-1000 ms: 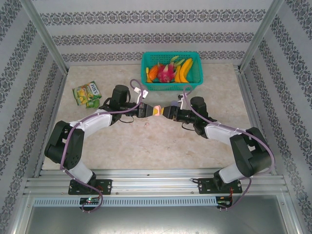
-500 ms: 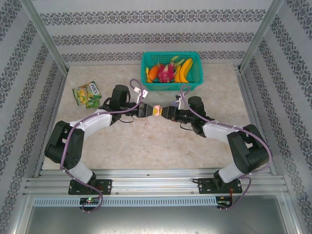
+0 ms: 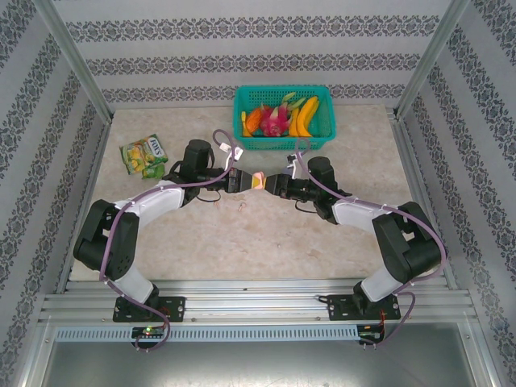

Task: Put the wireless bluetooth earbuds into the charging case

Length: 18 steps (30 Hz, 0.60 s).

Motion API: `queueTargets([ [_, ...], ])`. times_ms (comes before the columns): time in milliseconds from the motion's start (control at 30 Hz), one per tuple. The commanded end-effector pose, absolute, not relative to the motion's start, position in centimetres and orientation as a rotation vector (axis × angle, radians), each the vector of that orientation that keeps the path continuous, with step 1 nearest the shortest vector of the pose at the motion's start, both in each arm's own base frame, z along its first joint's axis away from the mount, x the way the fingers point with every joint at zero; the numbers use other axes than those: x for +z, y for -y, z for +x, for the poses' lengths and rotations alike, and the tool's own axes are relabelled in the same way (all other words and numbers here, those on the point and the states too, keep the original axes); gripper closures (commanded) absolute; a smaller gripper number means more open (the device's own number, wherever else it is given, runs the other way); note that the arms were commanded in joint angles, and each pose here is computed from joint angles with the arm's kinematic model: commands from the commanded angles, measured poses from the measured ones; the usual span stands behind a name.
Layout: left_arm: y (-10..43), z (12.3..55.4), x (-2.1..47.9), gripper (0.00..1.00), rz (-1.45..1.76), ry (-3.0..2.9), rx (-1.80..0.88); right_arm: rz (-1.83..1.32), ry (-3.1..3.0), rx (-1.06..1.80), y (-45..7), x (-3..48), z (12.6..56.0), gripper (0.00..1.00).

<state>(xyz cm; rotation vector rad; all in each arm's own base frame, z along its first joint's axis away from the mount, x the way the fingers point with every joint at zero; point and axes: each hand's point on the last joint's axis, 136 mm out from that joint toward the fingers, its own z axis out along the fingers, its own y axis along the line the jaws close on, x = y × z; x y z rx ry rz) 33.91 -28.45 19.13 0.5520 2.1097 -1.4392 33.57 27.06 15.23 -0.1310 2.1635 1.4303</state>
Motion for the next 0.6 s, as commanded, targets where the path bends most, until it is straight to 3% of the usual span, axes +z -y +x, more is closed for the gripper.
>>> queueTargets([
  [0,29.2,33.5,21.2,0.98,0.622,-2.030,-1.502,-0.167,-2.133,1.412,-27.6,15.8,34.1,0.69],
  [367,29.1,33.3,20.9,0.97,0.622,-2.044,-1.507,-0.168,-2.111,1.420,-27.6,16.8,34.8,0.78],
  [567,29.1,33.4,20.5,0.87,0.617,-2.055,-1.498,-0.179,-2.101,1.423,-27.8,17.6,34.7,0.86],
])
